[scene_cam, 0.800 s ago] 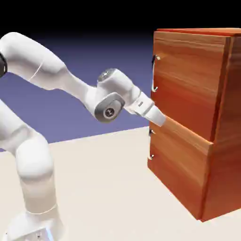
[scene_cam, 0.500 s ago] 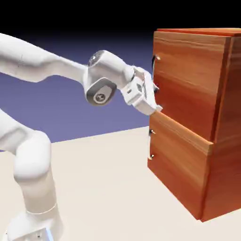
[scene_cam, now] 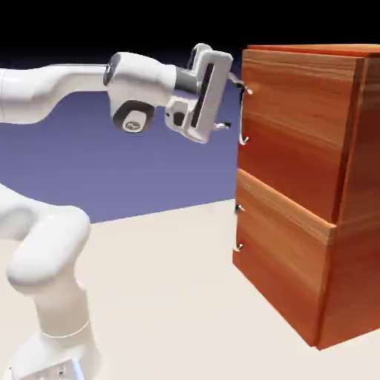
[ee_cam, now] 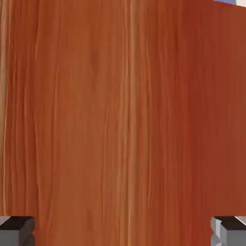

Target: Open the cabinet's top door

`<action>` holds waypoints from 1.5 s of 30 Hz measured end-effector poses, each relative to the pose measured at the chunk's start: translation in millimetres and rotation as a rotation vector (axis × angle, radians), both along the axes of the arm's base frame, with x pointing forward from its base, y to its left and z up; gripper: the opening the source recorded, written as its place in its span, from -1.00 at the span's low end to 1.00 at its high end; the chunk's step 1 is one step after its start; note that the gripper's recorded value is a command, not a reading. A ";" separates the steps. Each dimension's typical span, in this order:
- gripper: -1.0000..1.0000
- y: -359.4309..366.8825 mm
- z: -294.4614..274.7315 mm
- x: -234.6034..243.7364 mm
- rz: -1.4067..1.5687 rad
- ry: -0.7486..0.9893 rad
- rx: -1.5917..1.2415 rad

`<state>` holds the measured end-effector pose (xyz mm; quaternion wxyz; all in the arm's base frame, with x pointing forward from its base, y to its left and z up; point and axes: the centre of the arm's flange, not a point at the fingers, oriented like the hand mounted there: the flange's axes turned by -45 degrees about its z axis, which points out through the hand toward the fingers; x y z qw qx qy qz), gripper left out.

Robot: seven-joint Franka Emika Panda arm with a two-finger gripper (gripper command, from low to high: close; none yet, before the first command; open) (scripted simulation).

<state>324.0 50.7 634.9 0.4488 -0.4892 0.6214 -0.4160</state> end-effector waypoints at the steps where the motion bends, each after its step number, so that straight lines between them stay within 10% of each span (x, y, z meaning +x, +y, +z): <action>1: 0.00 5.4 1.6 -1.4 -0.015 -0.021 0.056; 31: 0.00 126.2 -99.6 104.5 -0.151 -0.299 1.389; 32: -1.00 125.3 -99.9 112.7 -0.152 -0.299 1.389; 45: -1.00 75.7 -99.9 18.2 0.079 -0.103 1.416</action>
